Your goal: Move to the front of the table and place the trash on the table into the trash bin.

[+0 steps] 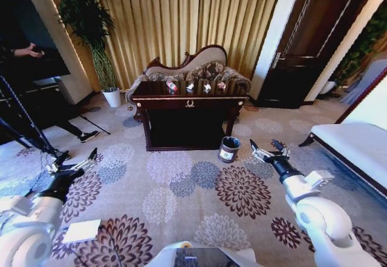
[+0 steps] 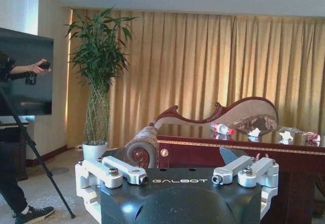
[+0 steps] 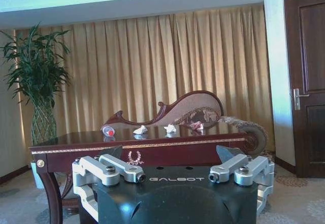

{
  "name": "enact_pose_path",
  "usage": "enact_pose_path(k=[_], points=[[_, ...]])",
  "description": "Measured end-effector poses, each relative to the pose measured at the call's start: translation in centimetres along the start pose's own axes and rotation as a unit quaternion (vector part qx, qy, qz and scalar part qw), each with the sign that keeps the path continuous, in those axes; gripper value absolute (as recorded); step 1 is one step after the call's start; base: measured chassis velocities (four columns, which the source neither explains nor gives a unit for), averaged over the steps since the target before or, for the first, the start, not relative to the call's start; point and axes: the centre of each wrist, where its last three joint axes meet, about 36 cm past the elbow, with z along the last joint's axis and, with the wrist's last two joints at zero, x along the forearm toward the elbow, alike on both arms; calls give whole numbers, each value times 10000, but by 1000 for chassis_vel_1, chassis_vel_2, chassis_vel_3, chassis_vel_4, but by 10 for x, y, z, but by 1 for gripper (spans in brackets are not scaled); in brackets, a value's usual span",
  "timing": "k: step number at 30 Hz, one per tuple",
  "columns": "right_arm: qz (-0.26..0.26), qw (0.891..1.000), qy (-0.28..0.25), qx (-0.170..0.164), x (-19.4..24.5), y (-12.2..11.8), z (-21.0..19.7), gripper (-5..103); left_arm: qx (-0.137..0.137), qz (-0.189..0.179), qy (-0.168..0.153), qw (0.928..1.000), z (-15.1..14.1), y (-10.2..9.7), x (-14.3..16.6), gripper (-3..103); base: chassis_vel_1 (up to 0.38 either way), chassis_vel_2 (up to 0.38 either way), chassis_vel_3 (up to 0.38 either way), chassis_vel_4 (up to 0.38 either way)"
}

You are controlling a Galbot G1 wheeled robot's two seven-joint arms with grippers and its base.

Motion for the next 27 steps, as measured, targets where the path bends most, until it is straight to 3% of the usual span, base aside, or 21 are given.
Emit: enact_pose_path(k=[11,18,27], points=[[15,9996,174,202,0,0,13,100,-35,-36,9,10000,0,2,1,100,0,0,0,0],[-7,9990,336,304,1,-12,16,100,-128,-46,63,9999,2,6,5,100,0,0,0,0],[179,9991,290,236,0,-14,19,100,-145,-60,35,9999,0,11,4,100,0,0,0,0]])
